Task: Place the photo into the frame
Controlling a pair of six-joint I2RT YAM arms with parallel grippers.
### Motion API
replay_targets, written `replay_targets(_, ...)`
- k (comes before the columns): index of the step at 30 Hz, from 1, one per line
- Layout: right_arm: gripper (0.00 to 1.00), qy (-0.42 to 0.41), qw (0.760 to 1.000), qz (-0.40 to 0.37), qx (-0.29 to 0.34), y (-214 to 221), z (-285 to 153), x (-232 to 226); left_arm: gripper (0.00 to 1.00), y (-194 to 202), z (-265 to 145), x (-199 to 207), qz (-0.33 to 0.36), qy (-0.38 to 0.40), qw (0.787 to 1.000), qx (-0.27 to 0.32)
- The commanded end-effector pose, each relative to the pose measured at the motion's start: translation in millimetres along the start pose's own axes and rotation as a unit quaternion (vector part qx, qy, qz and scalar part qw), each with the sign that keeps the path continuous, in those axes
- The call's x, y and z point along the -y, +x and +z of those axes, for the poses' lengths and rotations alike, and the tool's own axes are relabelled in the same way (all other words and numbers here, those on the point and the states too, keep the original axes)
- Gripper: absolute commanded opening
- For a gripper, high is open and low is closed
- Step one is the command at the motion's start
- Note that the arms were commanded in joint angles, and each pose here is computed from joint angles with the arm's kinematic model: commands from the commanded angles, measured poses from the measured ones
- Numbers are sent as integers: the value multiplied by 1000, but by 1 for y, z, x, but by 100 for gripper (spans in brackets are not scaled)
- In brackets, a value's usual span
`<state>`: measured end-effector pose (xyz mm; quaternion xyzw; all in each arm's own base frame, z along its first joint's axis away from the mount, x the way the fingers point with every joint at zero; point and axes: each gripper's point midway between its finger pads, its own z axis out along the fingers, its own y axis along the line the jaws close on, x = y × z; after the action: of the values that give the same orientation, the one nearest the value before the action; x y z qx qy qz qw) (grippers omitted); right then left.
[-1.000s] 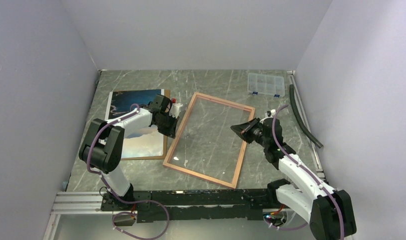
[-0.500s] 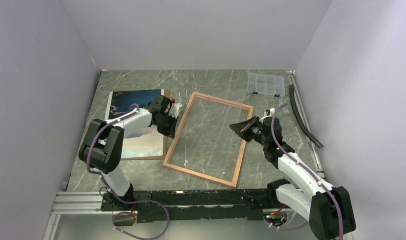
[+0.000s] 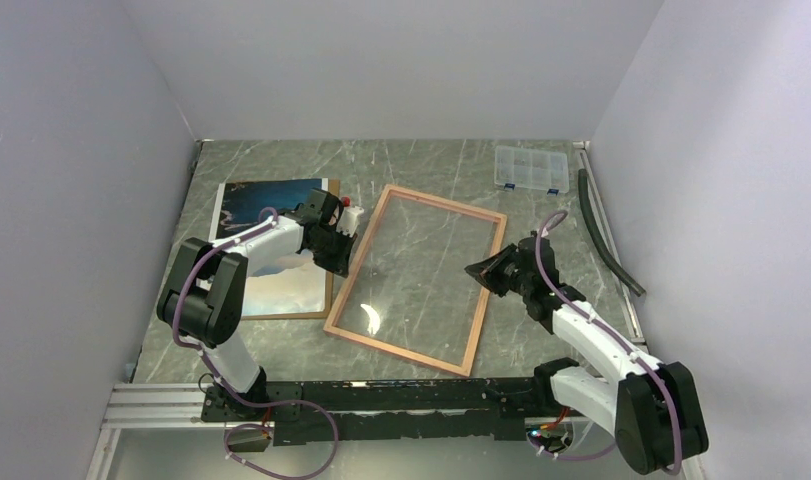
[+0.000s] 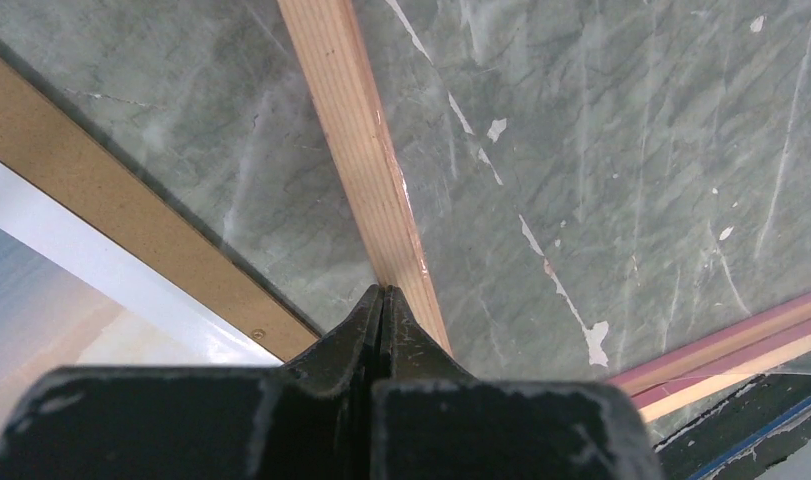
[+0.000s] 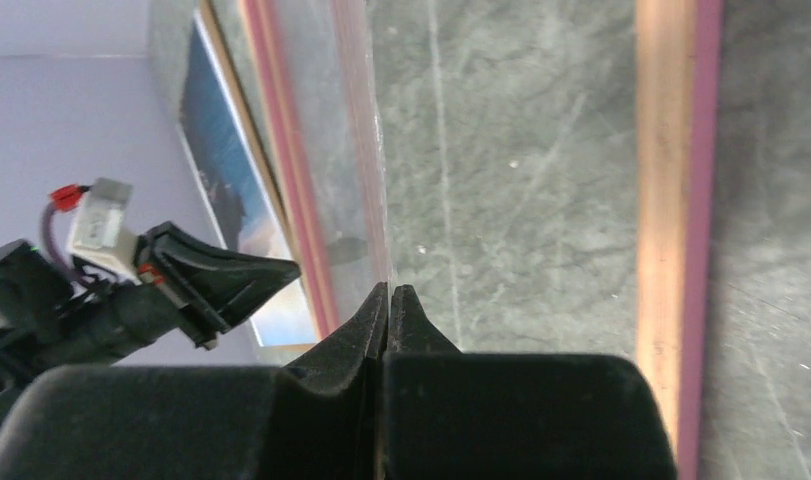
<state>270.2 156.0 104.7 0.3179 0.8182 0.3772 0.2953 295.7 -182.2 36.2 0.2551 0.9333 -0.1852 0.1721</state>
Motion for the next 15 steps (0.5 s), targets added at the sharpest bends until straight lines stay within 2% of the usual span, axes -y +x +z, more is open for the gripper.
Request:
replay_targets(1, 0, 33, 999, -9, -27, 9, -3, 7, 3, 20, 0, 4, -3, 6, 1000, -31)
replay_targets(9, 0, 22, 999, -13, -28, 8, 0, 3, 3, 20, 0, 3, -2, 5, 1000, -30)
replay_targets(15, 0, 45, 998, -39, -20, 3, 1, 8, 3, 20, 0, 3, -3, 3, 1000, -30)
